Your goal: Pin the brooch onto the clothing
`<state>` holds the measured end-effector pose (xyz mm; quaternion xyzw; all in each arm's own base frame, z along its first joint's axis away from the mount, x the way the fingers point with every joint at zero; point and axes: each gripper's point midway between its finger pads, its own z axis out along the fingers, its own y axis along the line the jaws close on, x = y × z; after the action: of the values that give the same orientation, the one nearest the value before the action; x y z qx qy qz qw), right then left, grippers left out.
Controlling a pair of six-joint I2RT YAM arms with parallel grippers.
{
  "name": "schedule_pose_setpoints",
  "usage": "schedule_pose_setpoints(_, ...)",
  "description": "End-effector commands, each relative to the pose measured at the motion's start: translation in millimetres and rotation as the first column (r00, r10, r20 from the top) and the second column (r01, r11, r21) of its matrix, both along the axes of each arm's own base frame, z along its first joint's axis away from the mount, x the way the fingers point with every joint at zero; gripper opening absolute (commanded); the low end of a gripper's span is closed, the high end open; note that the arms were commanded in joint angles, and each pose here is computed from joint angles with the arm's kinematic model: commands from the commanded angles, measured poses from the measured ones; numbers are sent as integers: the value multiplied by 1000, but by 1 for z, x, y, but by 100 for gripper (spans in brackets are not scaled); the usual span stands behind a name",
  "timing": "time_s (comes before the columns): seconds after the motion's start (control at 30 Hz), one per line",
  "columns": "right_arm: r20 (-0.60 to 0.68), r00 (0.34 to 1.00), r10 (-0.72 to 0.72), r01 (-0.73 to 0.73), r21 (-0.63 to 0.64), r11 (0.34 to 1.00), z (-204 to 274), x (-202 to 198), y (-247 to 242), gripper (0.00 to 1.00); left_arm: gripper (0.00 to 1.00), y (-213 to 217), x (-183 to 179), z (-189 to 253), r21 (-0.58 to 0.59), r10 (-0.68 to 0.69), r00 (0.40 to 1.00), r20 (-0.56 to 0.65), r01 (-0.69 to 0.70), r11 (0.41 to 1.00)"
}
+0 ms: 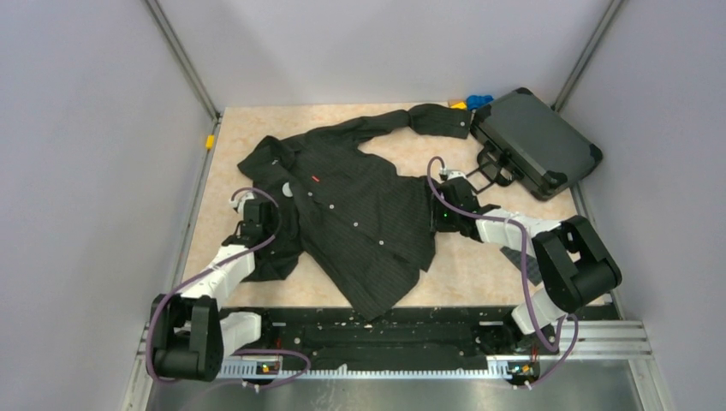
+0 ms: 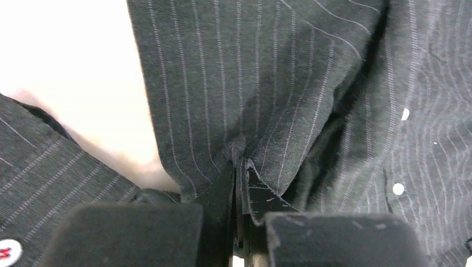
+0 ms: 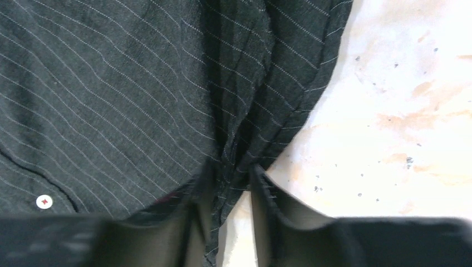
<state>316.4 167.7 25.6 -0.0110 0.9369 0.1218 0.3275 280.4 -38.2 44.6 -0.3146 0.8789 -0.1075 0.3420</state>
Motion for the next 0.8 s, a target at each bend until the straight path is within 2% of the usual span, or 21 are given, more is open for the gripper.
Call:
schedule_pose_setpoints(0.0,24,997,-72,73,-46,996,-4,7,-15,19,0,16,11,-6,-42,77,996,32,-76,996)
schedule_pose_setpoints(0.07,25,995,-93,95,-76,993,-4,7,-22,3,0,32,11,-7,-62,141,989,38,-138,988)
schedule_pose_setpoints(0.1,25,994,-104,106,-86,991,-3,7,-26,0,0,38,10,-7,-68,169,985,42,-165,984)
schedule_pose_setpoints(0.3,39,983,-179,183,-117,976,5,10,-51,0,0,70,-5,-10,-106,338,939,59,-331,938)
schedule_pose_setpoints(0.57,53,968,-245,249,-124,960,11,14,-76,0,0,126,-33,4,-37,541,835,104,-540,841)
schedule_pose_setpoints(0.77,56,965,-256,261,-122,958,13,16,-79,0,0,157,-44,26,2,628,761,162,-637,771)
